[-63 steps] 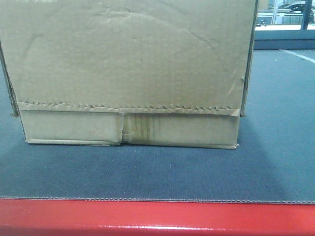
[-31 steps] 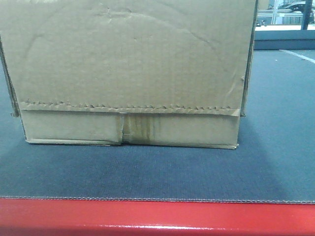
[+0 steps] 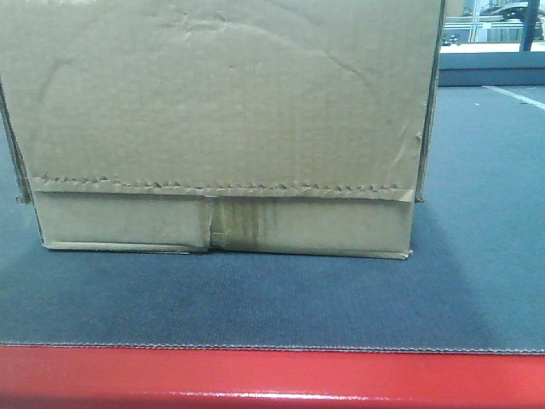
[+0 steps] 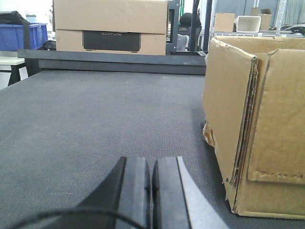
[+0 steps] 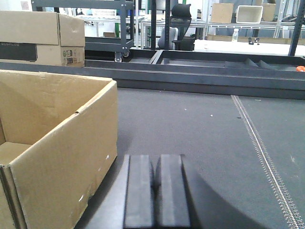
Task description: Grab carton from right shelf to conveyor
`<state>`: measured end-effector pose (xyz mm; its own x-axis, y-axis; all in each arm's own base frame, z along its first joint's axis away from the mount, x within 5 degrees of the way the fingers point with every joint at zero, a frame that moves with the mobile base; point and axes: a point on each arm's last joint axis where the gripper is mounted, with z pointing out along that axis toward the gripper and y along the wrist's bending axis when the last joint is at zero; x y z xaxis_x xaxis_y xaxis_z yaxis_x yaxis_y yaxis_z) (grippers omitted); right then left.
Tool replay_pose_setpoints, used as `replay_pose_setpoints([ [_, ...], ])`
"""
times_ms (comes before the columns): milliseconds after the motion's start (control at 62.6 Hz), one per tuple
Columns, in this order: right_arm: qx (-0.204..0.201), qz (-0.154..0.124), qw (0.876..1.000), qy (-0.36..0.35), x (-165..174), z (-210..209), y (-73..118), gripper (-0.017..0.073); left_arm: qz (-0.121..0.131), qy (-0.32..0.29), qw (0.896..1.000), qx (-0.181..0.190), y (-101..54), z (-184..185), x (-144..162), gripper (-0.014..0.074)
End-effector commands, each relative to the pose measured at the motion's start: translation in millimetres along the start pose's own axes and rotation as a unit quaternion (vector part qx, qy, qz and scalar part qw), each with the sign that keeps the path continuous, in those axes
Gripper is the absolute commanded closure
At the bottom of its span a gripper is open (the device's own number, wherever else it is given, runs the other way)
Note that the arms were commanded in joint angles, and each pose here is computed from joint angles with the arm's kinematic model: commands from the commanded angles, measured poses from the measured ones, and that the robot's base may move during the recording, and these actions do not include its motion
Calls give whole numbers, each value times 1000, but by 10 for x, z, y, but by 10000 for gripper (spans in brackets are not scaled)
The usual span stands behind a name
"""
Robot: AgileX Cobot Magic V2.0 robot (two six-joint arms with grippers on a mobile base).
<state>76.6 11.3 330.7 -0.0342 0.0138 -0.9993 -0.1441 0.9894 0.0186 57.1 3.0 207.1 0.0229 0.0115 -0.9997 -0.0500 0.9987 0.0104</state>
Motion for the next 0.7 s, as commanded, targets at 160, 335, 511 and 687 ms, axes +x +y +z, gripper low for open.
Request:
replay_pose_setpoints([
  [160,5,-9,1000,-12,-20,-3,-7,627,0,-16,1000,3,-4,-7,-33,579],
  [335,5,-9,1000,-12,-20,-3,-7,627,0,-16,1000,3,-4,-7,-33,579],
  [511,27,-16,1000,-3,9,-15,-42,627,0,-16,1000,3,-4,-7,-33,579],
  [687,68,8,998,4,283,-74,-98,627,0,-16,1000,3,-4,-7,-33,579],
])
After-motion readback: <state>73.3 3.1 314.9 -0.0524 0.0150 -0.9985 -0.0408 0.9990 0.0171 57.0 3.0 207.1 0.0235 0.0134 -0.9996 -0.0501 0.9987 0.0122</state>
